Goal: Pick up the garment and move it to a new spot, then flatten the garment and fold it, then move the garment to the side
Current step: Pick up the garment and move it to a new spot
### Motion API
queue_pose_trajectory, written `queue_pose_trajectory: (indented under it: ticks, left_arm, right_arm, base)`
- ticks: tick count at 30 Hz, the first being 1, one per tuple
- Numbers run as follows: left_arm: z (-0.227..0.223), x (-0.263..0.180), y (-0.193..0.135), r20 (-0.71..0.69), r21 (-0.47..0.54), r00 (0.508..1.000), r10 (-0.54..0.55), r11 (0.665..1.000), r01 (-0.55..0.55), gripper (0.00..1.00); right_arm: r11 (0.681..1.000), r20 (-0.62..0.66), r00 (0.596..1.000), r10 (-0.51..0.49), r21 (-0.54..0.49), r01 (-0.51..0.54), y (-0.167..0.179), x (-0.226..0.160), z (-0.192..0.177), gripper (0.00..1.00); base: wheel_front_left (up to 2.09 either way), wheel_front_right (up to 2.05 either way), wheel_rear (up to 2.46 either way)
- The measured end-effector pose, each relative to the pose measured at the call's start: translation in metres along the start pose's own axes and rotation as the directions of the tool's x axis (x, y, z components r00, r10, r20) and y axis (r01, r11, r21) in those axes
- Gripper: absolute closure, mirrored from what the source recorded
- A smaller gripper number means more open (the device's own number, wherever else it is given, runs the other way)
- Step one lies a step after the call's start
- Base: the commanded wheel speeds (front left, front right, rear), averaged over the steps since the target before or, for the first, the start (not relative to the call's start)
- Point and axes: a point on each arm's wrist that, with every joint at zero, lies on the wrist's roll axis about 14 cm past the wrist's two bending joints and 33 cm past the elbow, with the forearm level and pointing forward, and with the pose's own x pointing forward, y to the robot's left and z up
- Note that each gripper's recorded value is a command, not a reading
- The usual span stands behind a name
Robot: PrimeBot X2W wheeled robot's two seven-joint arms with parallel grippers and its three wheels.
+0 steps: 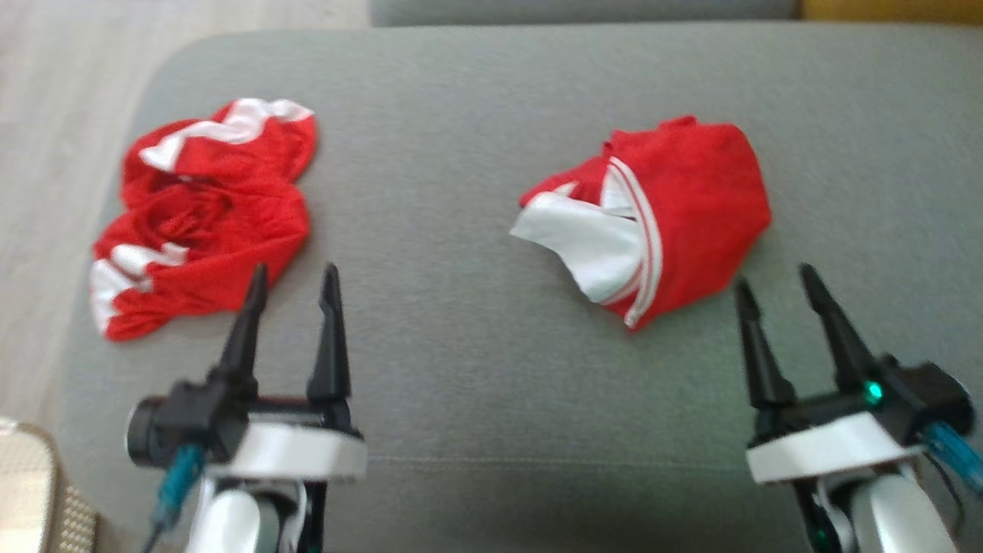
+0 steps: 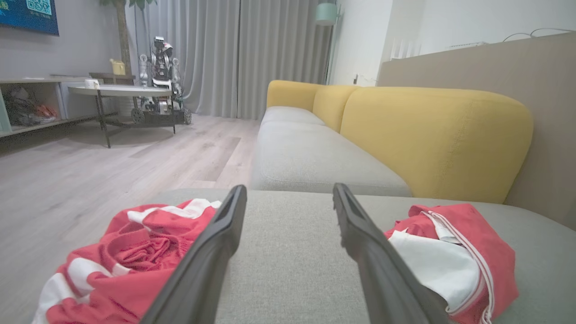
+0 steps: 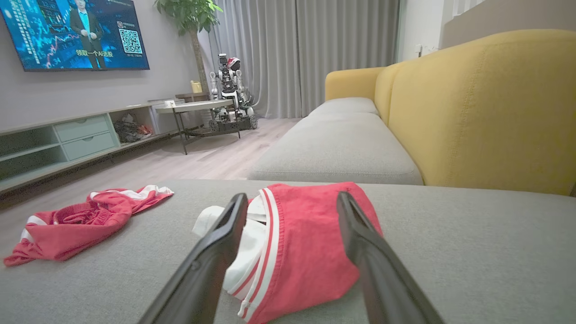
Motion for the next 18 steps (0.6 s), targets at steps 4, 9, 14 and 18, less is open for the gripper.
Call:
queue_pose_trajectory:
  ticks: [4,9,14,18]
  left_arm:
    - [0.017,-0.027,0.011,0.04,0.025,0.999,0.031,0.999,-0.032,0.0]
    - [0.018,-0.053,0.021,0.029,0.057,0.998,0.054,0.997,-0.056,0.0]
    - [-0.001,-0.066,0.015,-0.037,0.052,0.999,0.035,0.998,-0.033,0.0]
    - [-0.007,-0.066,0.013,-0.057,0.051,0.998,0.028,0.998,-0.025,0.0]
  right_arm:
    - [0.999,0.004,1.0,-0.002,-0.038,0.002,-0.001,-0.007,0.004,0.0]
    - [0.999,-0.022,1.0,-0.01,-0.044,0.009,-0.002,-0.022,-0.001,0.0]
    - [0.999,-0.037,0.999,-0.021,-0.041,0.019,-0.004,-0.027,-0.005,0.0]
    - [0.999,-0.045,0.998,-0.033,-0.034,0.031,-0.007,-0.03,-0.007,0.0]
  base:
    - [0.0,0.0,0.0]
    - [0.0,0.0,0.0]
    - [0.0,0.0,0.0]
    - [0.0,0.0,0.0]
